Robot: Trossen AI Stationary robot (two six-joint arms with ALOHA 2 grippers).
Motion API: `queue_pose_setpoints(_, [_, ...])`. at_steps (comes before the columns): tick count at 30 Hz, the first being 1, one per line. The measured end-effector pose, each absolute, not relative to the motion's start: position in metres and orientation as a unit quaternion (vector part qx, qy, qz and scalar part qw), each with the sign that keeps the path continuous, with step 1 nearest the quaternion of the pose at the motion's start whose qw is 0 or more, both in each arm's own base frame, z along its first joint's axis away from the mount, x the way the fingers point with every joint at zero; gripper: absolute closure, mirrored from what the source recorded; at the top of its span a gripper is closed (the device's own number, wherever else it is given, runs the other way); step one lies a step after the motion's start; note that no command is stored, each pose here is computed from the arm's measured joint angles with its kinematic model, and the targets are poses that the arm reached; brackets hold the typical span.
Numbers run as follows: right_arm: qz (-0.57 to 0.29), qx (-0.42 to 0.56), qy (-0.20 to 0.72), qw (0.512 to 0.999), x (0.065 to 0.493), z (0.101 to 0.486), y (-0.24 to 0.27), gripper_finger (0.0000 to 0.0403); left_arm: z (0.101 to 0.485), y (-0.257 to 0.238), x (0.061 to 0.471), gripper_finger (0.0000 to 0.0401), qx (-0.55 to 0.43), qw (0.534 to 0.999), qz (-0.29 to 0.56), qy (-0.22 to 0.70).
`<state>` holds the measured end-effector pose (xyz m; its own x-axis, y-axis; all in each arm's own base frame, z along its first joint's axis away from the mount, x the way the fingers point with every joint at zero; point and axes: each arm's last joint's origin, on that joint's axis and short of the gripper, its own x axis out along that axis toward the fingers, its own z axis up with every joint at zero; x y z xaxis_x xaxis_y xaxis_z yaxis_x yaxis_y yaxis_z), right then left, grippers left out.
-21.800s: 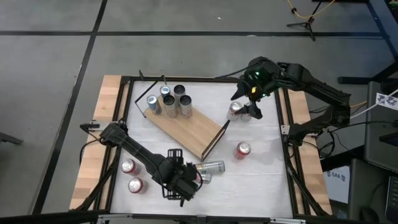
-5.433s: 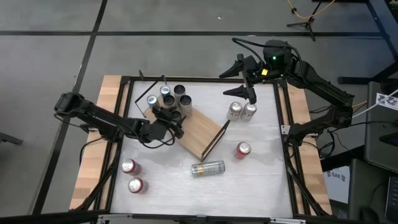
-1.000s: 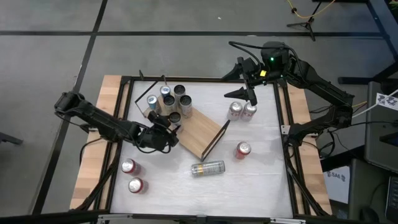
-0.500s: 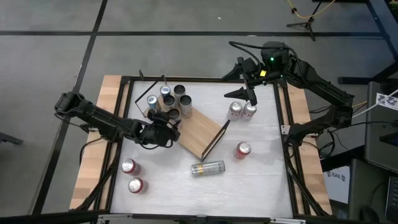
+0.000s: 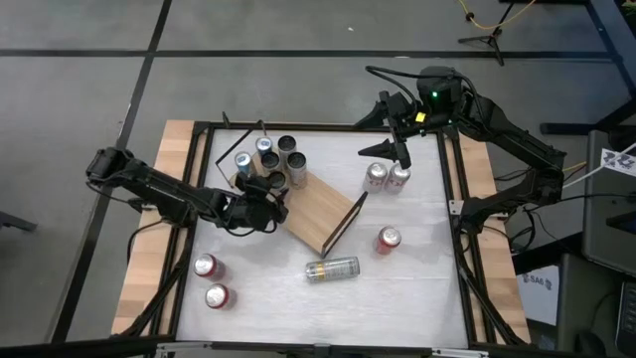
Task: Place canned beverage on shelf
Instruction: Put the white-pink soda can aligned with the white-pink soda can on the shelf, then put the white-yellow soda can aligned with the other white-yellow soda can on the shelf
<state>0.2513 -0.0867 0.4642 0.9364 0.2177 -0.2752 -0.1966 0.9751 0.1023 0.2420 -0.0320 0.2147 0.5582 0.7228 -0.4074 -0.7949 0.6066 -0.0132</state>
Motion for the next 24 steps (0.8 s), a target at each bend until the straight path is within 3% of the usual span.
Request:
queue_pose_setpoints(14, [0.106, 0.037, 0.144, 0.983, 0.251, 0.464, -0.087, 0.0072, 0.253, -0.037, 0.217, 0.0106, -0.114, 0.902, 0.394, 0.136])
queue_pose_setpoints(24, [0.205, 0.04, 0.14, 0.968, 0.257, 0.465, -0.06, 0.0072, 0.278, -0.049, 0.199, 0.0106, -0.103, 0.931, 0.335, 0.102])
